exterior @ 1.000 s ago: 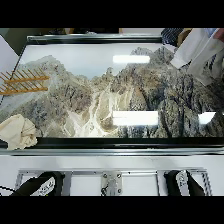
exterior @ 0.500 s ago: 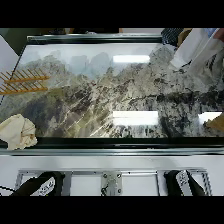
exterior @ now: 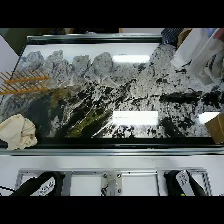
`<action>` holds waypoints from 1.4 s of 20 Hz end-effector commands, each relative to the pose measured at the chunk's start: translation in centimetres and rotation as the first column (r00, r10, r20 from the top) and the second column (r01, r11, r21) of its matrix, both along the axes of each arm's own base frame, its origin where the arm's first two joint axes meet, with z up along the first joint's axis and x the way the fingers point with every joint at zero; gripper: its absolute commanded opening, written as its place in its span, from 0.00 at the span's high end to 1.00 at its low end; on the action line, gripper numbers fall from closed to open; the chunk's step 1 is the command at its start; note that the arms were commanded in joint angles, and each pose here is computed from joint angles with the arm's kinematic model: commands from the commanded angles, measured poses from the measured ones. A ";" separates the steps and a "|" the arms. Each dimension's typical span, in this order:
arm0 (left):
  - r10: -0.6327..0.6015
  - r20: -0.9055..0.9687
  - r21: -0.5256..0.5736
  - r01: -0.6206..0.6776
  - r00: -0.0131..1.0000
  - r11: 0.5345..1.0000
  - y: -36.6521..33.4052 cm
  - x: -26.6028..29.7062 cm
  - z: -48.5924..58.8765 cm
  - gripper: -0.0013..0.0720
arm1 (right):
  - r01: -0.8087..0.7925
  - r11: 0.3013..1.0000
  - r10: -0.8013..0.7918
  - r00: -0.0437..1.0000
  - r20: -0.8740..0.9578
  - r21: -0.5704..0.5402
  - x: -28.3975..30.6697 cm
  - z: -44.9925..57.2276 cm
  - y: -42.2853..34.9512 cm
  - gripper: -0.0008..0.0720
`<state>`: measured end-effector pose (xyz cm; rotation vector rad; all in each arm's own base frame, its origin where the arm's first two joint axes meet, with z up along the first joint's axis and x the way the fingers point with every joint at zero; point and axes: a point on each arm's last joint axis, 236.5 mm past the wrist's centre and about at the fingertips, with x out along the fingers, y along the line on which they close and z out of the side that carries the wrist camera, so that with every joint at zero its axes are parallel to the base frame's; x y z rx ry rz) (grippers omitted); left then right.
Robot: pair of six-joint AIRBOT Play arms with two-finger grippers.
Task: Fold the clothes and pants, and hang the long-sleeved shirts on hangers.
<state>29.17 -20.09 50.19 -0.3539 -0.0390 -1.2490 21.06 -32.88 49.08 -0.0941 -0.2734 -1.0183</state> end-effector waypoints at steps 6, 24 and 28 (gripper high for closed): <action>-0.004 0.001 0.004 0.004 1.000 1.000 0.0 -0.2 0.0 0.96 | 0.049 0.997 -0.055 0.995 0.082 0.067 -1.5 -1.0 -3.9 0.97; -0.081 -0.031 0.050 0.082 0.996 0.995 -0.8 -1.7 -1.3 0.96 | 0.212 0.932 -0.250 0.963 0.097 0.293 -7.7 -6.3 -9.9 0.96; -0.081 -0.031 0.050 0.083 0.996 0.995 -0.8 -1.7 -1.3 0.97 | 0.197 0.937 -0.240 0.963 0.120 0.287 -7.7 -5.6 -9.1 0.68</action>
